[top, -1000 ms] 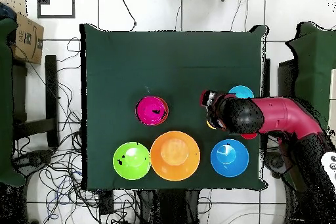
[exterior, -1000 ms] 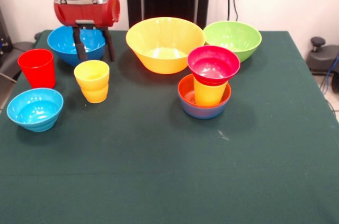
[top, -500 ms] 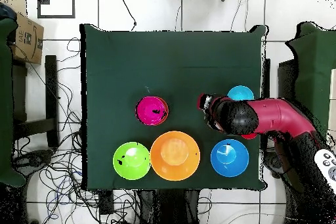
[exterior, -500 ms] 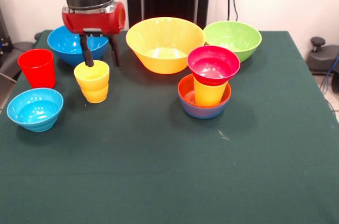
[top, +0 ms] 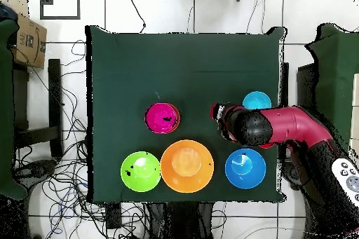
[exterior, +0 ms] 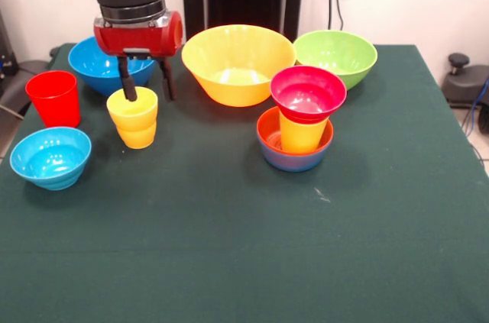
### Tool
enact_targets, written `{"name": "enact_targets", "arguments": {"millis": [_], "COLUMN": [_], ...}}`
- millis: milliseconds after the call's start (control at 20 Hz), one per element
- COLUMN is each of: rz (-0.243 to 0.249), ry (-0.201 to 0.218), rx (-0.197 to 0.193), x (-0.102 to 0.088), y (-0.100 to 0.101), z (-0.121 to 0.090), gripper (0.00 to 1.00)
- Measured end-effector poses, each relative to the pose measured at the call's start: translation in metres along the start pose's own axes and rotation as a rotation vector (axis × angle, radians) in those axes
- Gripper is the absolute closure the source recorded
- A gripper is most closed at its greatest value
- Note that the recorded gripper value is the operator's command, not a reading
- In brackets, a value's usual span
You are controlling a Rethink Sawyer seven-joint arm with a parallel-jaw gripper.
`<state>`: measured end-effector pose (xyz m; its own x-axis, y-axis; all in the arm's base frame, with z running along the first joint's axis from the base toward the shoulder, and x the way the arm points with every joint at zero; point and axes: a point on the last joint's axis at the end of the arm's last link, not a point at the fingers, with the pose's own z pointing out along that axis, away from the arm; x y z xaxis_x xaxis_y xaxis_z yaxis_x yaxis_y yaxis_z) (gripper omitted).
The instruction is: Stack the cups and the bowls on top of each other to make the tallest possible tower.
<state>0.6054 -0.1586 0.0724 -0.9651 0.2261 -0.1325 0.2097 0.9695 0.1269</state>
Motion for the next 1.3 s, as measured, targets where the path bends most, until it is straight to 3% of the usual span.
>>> {"name": "enact_targets", "arguments": {"millis": [650, 1300], "rz": [-0.039, -0.074], "ry": [0.006, 0.014], "rx": [0.015, -0.001], "x": [0.010, 0.037], "y": [-0.003, -0.007], "z": [0.013, 0.051], "gripper": [0.00, 0.00]}}
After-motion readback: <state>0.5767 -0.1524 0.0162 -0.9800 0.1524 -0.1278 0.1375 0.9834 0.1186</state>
